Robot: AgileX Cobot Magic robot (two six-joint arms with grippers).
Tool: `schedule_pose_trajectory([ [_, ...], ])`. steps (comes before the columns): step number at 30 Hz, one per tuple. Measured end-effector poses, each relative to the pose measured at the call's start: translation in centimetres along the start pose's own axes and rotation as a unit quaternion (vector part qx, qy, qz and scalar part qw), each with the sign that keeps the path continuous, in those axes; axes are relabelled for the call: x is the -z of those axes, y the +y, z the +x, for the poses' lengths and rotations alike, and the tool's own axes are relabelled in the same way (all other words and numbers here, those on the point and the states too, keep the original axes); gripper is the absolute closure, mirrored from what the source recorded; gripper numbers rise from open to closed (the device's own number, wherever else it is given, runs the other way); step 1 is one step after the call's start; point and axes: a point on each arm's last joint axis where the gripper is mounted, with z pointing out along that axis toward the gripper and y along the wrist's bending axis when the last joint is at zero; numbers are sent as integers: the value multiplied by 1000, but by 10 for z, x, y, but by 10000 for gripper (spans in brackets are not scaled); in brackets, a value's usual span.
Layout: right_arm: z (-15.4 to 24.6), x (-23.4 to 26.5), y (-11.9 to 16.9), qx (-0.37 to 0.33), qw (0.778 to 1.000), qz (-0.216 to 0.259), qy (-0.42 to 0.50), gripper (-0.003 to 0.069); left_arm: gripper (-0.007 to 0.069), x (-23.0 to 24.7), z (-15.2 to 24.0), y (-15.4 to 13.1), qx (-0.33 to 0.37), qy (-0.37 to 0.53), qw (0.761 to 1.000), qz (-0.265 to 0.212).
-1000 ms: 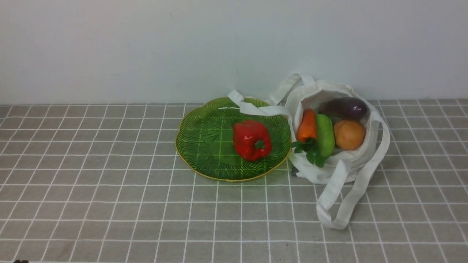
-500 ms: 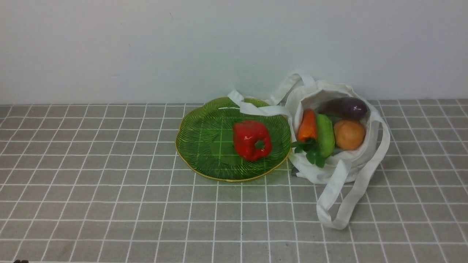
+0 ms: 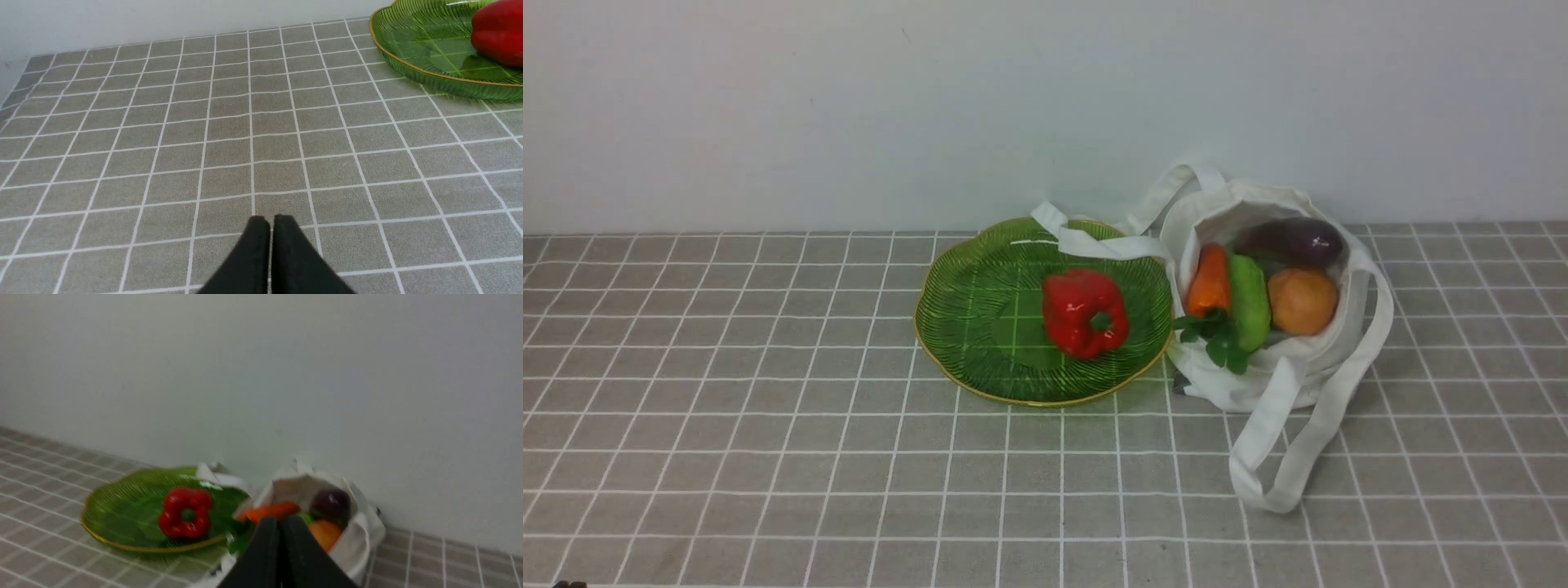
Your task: Take vegetables from bag on grey coffee tablecloth place on plate.
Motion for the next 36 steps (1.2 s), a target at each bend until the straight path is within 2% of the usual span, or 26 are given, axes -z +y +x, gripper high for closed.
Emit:
schedule_pose_trajectory([
  [5, 40, -1, -6, -23, 995, 84, 47, 674, 630, 0, 0, 0, 0, 0, 1000, 0],
  [9, 63, -2, -8, -30, 989, 125, 75, 674, 630, 0, 0, 0, 0, 0, 1000, 0],
  [12, 68, -2, -8, -31, 988, 127, 83, 674, 630, 0, 0, 0, 0, 0, 1000, 0],
  [19, 73, -3, -5, -29, 990, 98, 93, 674, 630, 0, 0, 0, 0, 0, 1000, 0],
  [36, 73, -3, -5, -45, 990, 98, 92, 674, 630, 0, 0, 0, 0, 0, 1000, 0],
])
